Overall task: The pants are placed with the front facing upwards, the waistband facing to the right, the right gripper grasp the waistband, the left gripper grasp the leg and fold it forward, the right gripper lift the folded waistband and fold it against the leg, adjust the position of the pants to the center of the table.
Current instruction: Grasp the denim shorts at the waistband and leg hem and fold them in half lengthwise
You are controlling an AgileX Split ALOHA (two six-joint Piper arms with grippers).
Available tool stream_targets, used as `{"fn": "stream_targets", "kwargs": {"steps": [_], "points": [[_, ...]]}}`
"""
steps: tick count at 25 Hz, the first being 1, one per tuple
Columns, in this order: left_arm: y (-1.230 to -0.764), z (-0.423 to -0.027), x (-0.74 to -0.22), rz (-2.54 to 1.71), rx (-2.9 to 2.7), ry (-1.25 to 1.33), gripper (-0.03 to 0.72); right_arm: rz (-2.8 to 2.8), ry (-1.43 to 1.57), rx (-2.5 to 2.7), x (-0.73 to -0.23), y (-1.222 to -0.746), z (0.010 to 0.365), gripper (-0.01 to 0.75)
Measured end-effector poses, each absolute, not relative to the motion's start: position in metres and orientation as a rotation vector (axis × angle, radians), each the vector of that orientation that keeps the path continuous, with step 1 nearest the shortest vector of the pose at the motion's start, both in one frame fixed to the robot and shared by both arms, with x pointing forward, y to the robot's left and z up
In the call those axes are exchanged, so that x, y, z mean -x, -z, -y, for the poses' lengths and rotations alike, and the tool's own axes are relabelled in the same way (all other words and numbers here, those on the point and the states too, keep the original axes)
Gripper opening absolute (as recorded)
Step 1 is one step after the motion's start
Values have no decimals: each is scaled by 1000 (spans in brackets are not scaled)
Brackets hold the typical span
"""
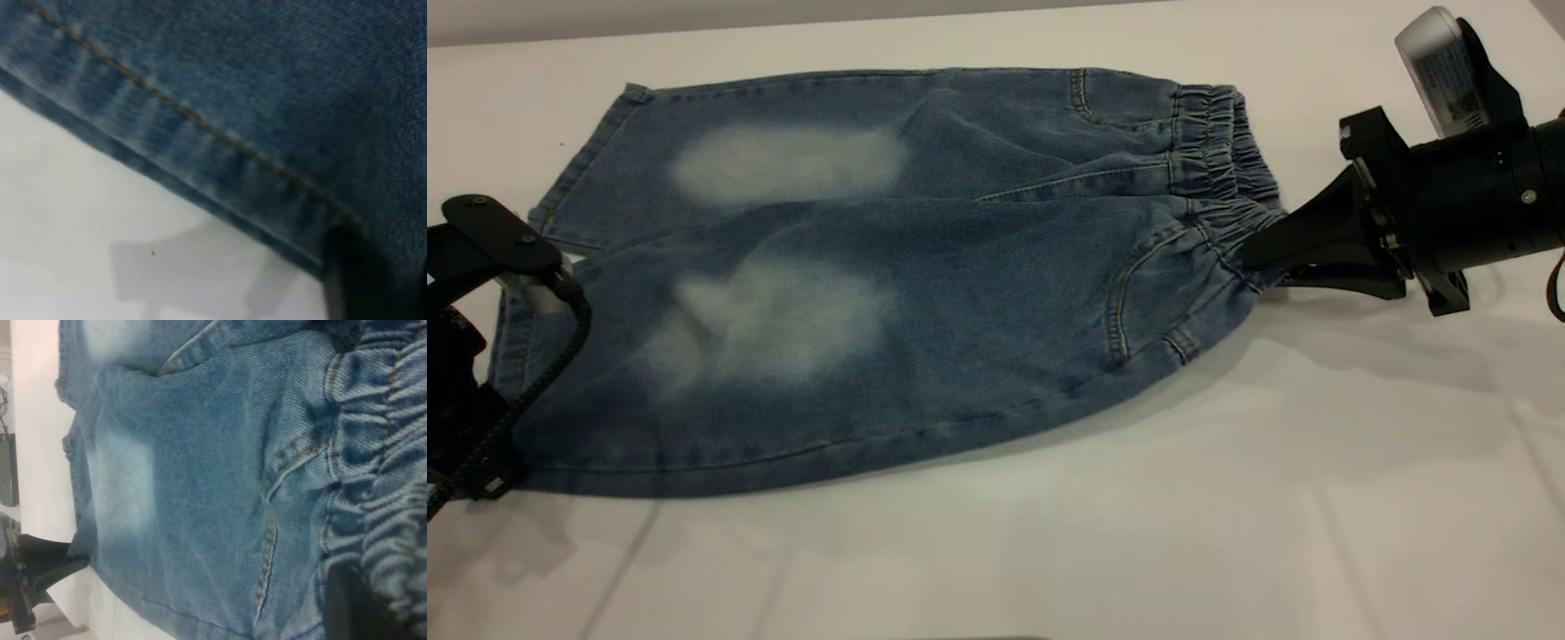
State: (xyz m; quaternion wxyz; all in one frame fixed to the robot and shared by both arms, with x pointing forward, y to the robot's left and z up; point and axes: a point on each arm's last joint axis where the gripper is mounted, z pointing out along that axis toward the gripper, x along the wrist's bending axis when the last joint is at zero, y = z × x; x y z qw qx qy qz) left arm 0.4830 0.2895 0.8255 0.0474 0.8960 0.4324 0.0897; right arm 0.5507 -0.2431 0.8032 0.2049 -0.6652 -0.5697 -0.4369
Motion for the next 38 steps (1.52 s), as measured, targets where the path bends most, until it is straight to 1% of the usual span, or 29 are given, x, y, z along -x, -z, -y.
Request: {"fn": "stream_targets", "kwargs": {"steps": [1, 2, 7, 10, 16, 24, 29, 35, 38], "points": [[-826, -290, -483, -1321, -2733, -271, 57, 1592, 1215, 1849, -550, -803, 243, 41], [-826, -290, -483, -1334, -2728, -266, 43, 1594, 1208, 1845, -550, -803, 243, 41], [-831, -290, -477, -1467, -2696, -179, 35, 1613, 1147, 1764, -542, -804, 240, 41], [-844, -288, -470, -1483, -2704, -149, 35, 1609, 1109, 1718, -538, -804, 238, 41], [-886, -288, -466, -1445, -2663, -265, 35, 1589, 1058, 1628, -530, -812, 234, 41], [-924, -289, -456, -1422, -2614, -366, 35, 1580, 1065, 1636, -500, -842, 239, 41], [-951, -289, -448, -1386, -2538, -503, 35, 1560, 1087, 1661, -485, -859, 240, 41], [-968, -288, -460, -1430, -2277, -715, 35, 1331, 1157, 1833, -494, -866, 242, 41], [-968, -287, -474, -1430, -2220, -757, 35, 1176, 1157, 1943, -501, -866, 245, 41]]}}
